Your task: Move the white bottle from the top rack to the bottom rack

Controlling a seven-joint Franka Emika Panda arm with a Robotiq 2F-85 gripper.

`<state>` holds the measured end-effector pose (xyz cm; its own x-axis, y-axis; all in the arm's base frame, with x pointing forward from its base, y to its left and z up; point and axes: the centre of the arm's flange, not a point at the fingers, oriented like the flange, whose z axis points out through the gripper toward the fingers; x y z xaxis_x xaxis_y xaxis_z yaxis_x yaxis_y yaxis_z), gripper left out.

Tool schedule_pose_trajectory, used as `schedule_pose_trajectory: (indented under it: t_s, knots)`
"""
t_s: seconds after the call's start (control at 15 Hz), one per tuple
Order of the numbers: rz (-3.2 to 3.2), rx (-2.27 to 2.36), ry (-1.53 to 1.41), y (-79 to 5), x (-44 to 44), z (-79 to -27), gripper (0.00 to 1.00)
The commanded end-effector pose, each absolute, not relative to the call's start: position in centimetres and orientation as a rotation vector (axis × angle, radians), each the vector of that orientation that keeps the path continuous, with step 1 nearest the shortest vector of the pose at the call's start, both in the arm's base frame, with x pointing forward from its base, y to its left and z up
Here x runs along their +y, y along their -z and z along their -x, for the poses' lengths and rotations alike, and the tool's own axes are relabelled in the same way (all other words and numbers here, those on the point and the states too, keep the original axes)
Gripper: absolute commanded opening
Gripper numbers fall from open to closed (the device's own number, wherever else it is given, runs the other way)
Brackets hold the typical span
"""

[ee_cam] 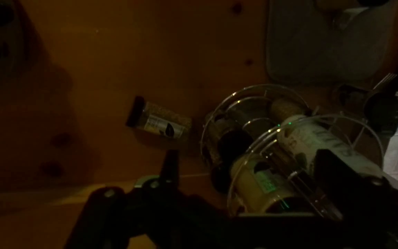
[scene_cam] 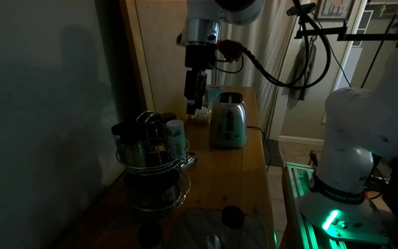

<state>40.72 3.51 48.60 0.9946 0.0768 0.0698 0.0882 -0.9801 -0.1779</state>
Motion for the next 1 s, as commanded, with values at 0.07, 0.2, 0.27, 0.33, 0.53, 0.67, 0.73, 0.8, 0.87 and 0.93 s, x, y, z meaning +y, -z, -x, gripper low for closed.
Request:
schedule_pose_trajectory:
  t_s: [0.07, 0.2, 0.27, 0.33, 0.53, 0.67, 0.73, 0.8, 0.87, 0.93]
  knots:
    - [3.012, -0.218, 0.302, -51.1, 7.0, -40.3, 1.00]
    - [3.030, -0.257, 0.350, -51.8, 8.1, -40.2, 1.00]
    - [3.034, -0.283, 0.353, -52.0, 8.6, -40.1, 1.00]
    - [3.039, -0.312, 0.351, -51.9, 9.2, -40.3, 1.00]
    - [3.057, -0.371, 0.296, -51.3, 10.8, -40.4, 1.00]
    - [3.061, -0.408, 0.290, -51.1, 11.7, -40.4, 1.00]
    - [3.058, -0.424, 0.281, -51.0, 12.0, -40.4, 1.00]
    - [3.056, -0.431, 0.274, -50.9, 12.2, -40.5, 1.00]
    - [3.049, -0.443, 0.263, -50.7, 12.5, -40.5, 1.00]
    - [3.047, -0.452, 0.258, -50.3, 12.8, -40.7, 1.00]
